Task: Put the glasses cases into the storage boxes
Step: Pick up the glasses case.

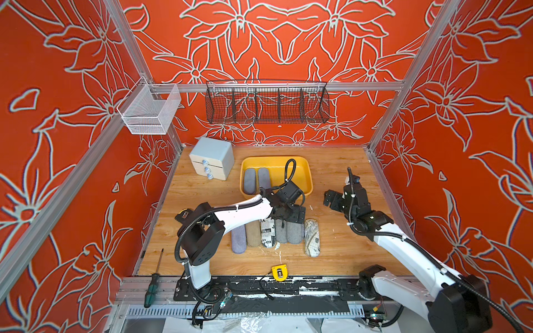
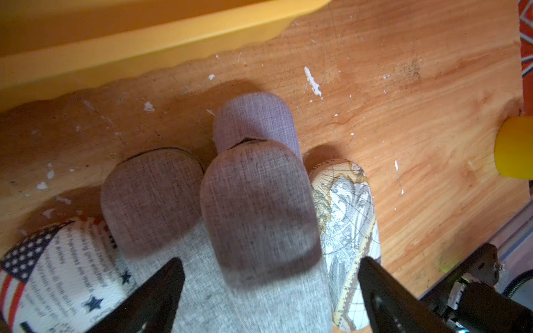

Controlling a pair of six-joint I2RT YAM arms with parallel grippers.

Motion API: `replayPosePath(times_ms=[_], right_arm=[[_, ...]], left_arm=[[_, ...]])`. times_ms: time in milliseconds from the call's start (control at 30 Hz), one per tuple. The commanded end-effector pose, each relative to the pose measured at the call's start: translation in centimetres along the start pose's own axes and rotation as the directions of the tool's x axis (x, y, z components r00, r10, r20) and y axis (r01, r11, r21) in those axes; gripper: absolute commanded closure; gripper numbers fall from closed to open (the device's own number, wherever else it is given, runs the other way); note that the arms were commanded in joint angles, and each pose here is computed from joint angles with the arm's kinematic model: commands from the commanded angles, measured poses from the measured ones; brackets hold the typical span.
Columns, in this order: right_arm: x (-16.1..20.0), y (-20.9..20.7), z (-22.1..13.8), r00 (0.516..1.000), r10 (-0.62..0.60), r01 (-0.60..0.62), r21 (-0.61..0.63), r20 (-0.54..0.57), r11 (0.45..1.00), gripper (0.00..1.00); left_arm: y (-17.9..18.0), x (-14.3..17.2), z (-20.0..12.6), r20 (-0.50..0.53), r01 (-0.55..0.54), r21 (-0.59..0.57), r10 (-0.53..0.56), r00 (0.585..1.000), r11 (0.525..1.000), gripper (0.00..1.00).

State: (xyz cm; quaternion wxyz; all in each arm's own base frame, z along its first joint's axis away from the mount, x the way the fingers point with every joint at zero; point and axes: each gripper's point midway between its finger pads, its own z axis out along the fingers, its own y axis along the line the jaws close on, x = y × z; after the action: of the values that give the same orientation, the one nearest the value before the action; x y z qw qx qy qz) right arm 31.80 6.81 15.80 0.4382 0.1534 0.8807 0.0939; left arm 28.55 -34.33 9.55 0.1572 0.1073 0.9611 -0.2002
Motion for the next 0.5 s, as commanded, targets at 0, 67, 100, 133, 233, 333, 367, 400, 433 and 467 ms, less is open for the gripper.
replayPosePath(times_ms=[0, 67, 100, 133, 233, 333, 367, 400, 433, 467], right_arm=[[0.8, -0.8, 0.0, 1.000, 0.019, -0.019, 0.024, -0.015, 1.000, 0.03], [0.8, -0.8, 0.0, 1.000, 0.017, -0.017, 0.024, -0.015, 1.000, 0.03], [0.8, -0.8, 0.1, 1.000, 0.018, -0.017, 0.024, -0.015, 1.000, 0.03], [0.8, -0.8, 0.1, 1.000, 0.018, -0.017, 0.025, -0.018, 1.000, 0.03], [0.9, -0.8, 0.2, 1.000, 0.015, -0.015, 0.025, -0.020, 1.000, 0.02], [1.1, -0.9, 0.3, 1.000, 0.012, -0.011, 0.029, -0.025, 1.000, 0.03], [1.2, -0.9, 0.3, 1.000, 0.011, -0.011, 0.029, -0.028, 1.000, 0.03], [1.2, -0.9, 0.4, 0.999, 0.011, -0.010, 0.029, -0.031, 1.000, 0.03], [1.3, -0.9, 0.4, 0.999, 0.011, -0.010, 0.029, -0.034, 1.000, 0.03], [1.4, -0.9, 0.5, 0.999, 0.010, -0.009, 0.028, -0.035, 1.000, 0.03]], left_arm=[[0.2, 0.3, 0.7, -0.022, -0.004, -0.027, 0.003, 1.000, 1.000, 0.06], [0.1, 0.5, 1.0, -0.030, -0.004, -0.025, 0.003, 1.000, 1.000, 0.06], [0.1, 0.5, 1.2, -0.034, -0.003, -0.026, 0.002, 0.999, 1.000, 0.07], [0.2, 0.6, 1.4, -0.039, -0.002, -0.028, 0.001, 0.999, 1.000, 0.08], [0.1, 0.7, 1.7, -0.047, -0.003, -0.026, 0.001, 0.999, 1.000, 0.11], [0.2, 0.8, 2.0, -0.051, -0.003, -0.031, 0.001, 0.999, 1.000, 0.15], [0.1, 0.7, 2.0, -0.052, -0.004, -0.031, 0.003, 0.999, 1.000, 0.16], [0.1, 0.8, 2.1, -0.056, -0.005, -0.033, 0.004, 0.998, 0.999, 0.17], [0.1, 0.8, 2.1, -0.058, -0.005, -0.035, 0.003, 0.998, 0.999, 0.18], [0.0, 0.8, 2.2, -0.060, -0.007, -0.034, 0.005, 0.998, 0.999, 0.20]])
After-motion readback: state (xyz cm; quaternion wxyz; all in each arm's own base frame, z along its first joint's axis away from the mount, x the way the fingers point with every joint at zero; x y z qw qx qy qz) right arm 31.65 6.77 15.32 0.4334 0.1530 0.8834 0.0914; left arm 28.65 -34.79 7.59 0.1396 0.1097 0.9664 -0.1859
